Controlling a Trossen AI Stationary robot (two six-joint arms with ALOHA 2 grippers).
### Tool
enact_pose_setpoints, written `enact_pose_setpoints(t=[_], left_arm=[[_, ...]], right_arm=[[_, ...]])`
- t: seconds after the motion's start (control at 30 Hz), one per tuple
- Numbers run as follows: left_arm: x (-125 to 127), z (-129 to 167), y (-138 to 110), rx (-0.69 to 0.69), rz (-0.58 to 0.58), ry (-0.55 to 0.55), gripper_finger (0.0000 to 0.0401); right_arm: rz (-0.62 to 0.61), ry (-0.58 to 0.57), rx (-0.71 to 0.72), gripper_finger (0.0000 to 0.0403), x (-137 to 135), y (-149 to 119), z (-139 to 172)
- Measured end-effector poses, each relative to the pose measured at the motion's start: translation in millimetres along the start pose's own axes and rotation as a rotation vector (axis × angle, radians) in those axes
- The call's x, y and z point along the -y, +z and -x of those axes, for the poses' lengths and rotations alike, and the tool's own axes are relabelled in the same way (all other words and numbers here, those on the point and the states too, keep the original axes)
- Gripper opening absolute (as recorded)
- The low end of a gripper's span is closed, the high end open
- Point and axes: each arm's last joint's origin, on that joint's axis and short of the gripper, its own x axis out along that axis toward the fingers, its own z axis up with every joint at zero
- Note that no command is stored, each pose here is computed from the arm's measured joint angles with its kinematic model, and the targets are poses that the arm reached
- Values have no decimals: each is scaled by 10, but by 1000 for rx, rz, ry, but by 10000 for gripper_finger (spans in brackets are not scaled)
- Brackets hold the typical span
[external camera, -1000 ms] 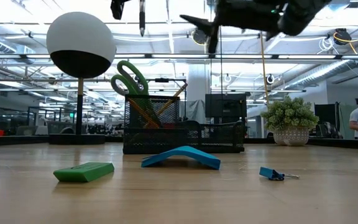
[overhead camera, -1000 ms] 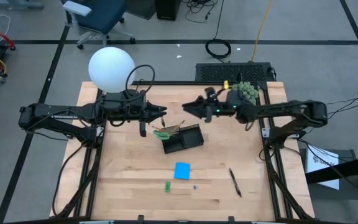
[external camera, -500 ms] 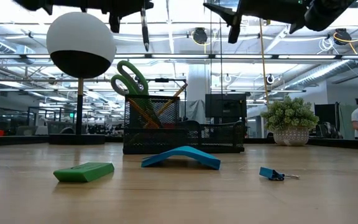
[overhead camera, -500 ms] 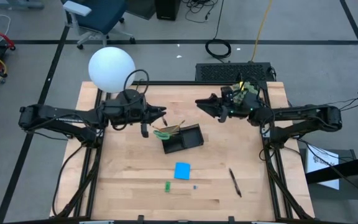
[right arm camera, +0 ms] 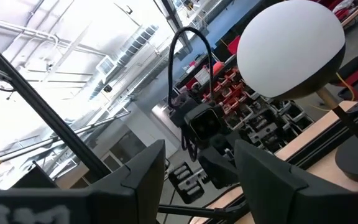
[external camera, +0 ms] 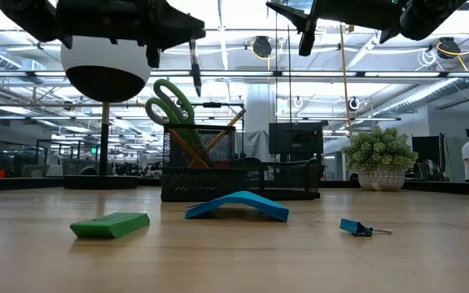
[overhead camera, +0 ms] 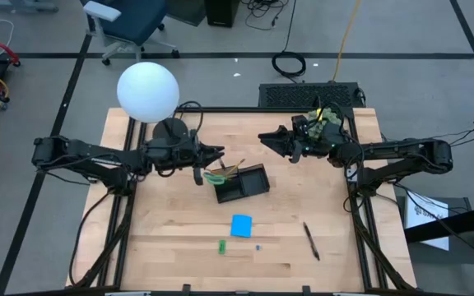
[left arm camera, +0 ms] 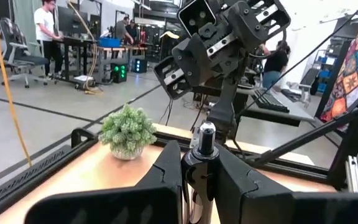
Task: Pick and place office supplies into organizer
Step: Put the left black pen into the black desk organizer
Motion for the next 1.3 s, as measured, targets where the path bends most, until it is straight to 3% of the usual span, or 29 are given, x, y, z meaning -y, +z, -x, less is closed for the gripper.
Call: enact_pose_setpoints(t=[0.4,1.0,1.3], left_arm=[[-32,-290,-402,-32,36,-47,34],[-75,-420,-796,-152,-7,-55,39],[-91,-479,-958,-150,27,-76,40]], right_arm=[[-25,-6,-11,183,1,-16,-2],[-28,-36,-39,184,30,-44,0],[-34,-46,-49,185,40,-53,1]])
